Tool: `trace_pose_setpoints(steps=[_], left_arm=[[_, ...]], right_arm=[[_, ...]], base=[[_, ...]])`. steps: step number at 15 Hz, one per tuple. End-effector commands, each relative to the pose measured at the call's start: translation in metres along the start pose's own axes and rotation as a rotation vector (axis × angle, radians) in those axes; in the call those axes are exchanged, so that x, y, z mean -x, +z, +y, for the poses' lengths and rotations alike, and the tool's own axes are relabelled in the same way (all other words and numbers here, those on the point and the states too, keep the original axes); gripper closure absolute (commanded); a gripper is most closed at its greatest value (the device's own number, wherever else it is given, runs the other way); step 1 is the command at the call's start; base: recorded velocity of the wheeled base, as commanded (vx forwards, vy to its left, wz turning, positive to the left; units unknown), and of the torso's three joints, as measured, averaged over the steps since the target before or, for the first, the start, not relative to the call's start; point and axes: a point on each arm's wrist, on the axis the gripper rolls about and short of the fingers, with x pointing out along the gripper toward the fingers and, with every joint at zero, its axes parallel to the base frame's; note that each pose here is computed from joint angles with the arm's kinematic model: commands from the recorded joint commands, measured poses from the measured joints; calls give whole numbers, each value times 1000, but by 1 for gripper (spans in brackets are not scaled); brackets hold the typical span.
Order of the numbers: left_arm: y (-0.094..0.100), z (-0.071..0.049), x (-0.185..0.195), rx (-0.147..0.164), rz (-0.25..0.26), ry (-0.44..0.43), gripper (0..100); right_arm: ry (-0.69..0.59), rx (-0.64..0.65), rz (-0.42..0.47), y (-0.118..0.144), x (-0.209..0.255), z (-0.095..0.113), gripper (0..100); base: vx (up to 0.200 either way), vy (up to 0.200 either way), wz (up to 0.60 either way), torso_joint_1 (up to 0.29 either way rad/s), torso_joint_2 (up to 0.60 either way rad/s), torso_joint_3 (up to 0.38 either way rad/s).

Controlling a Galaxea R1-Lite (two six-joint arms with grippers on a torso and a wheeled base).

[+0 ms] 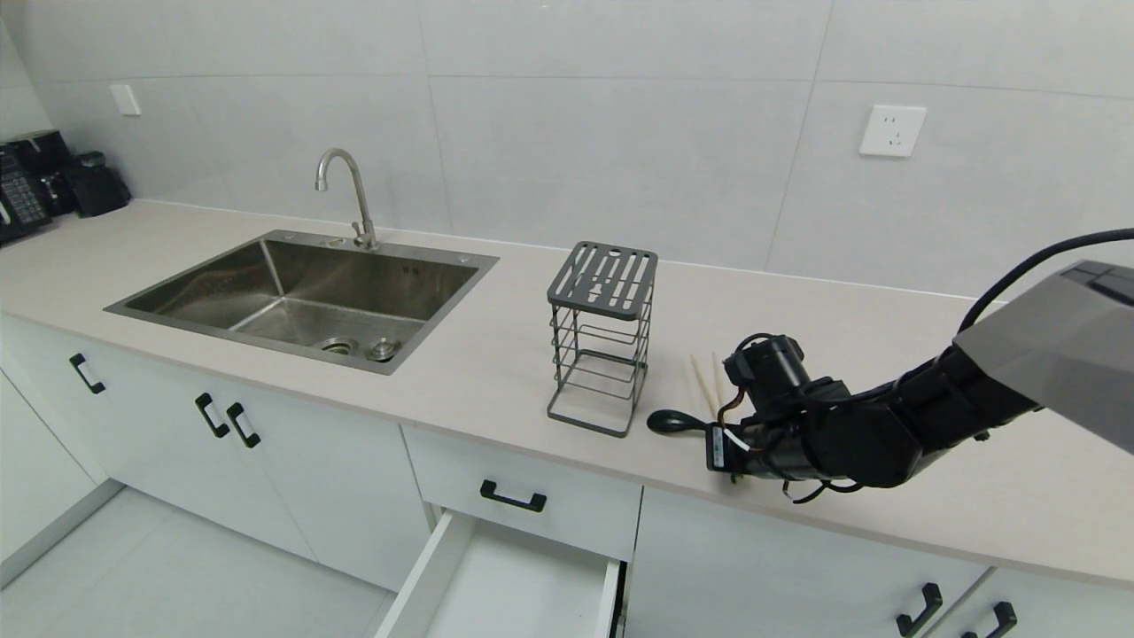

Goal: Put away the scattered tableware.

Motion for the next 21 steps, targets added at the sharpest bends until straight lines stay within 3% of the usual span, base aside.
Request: trace_pose_setpoints(steps=[1, 4, 8, 14, 16, 17, 21], left_arm=[[0, 0, 0, 1, -1, 1, 0], [0, 0, 0, 2, -3, 1, 0], [0, 0, 0, 2, -3, 1, 0], [0, 0, 0, 1, -1, -2, 0], [0, 0, 0, -9, 1, -5, 0], [0, 0, 0, -13, 1, -8, 0], [0, 0, 0, -13, 1, -8, 0]], right_arm=[[-4, -7, -4, 2, 0, -2, 100], [-15, -12, -12, 2, 3, -5, 100], [47, -18, -108, 14, 51, -2, 100], [195, 53, -205, -4, 117, 10, 100], [274, 102, -258, -8, 131, 13, 100], [305, 195, -331, -14, 145, 7, 100], [380, 339, -417, -16, 172, 0, 100]], base=[[0, 0, 0, 0, 0, 0], [0, 0, 0, 0, 0, 0], [0, 0, 0, 0, 0, 0], [0, 0, 0, 0, 0, 0], [0, 0, 0, 0, 0, 0], [0, 0, 0, 0, 0, 0], [0, 0, 0, 0, 0, 0]])
